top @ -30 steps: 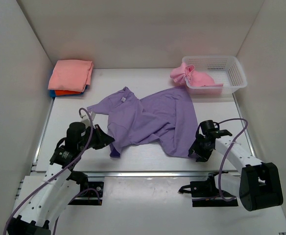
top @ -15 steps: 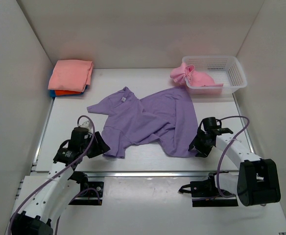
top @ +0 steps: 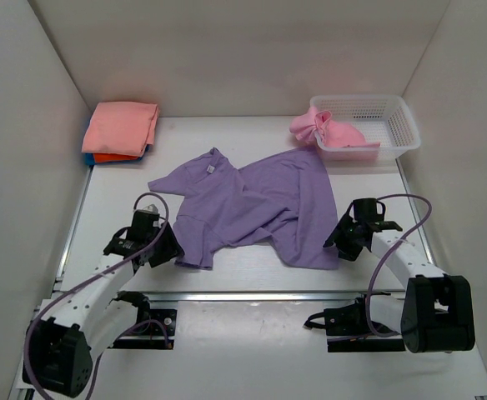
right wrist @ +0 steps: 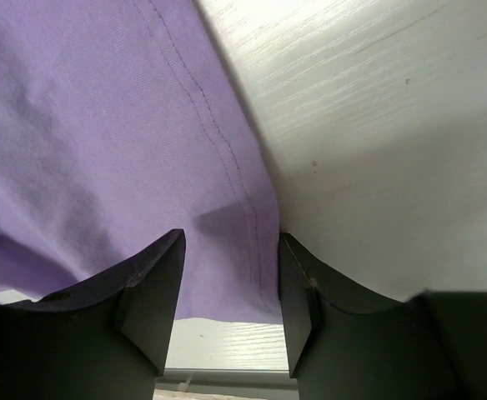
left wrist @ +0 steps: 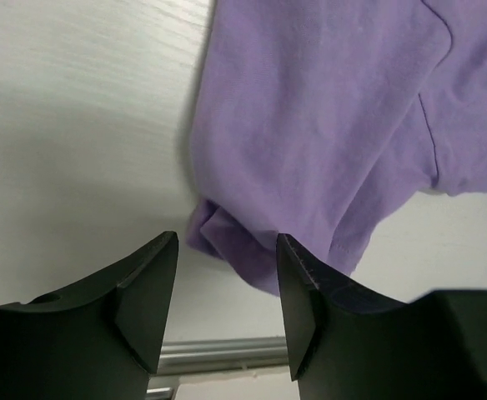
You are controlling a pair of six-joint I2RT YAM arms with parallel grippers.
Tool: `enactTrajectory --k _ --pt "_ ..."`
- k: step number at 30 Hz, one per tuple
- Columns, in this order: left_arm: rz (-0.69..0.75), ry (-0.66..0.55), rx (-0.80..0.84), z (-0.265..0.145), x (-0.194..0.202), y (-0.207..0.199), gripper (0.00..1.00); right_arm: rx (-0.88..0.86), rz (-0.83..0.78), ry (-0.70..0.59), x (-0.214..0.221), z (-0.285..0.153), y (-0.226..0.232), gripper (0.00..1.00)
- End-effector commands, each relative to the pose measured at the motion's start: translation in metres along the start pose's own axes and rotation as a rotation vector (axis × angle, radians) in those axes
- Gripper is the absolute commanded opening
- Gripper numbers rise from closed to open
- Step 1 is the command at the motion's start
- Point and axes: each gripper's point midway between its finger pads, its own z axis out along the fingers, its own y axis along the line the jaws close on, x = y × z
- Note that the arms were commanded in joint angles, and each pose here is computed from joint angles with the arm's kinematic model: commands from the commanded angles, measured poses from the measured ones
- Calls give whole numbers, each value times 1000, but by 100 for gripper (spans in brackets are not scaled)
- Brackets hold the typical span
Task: Fold and stack the t-shirts
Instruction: Flatten out the tshirt
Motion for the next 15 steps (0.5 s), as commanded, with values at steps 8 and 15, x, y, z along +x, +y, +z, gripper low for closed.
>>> enactTrajectory --k 8,15 --pt "3 -1 -21 35 -2 0 47 132 -77 58 18 12 -30 44" --pt "5 -60 59 33 -16 -14 0 111 -95 96 32 9 -23 5"
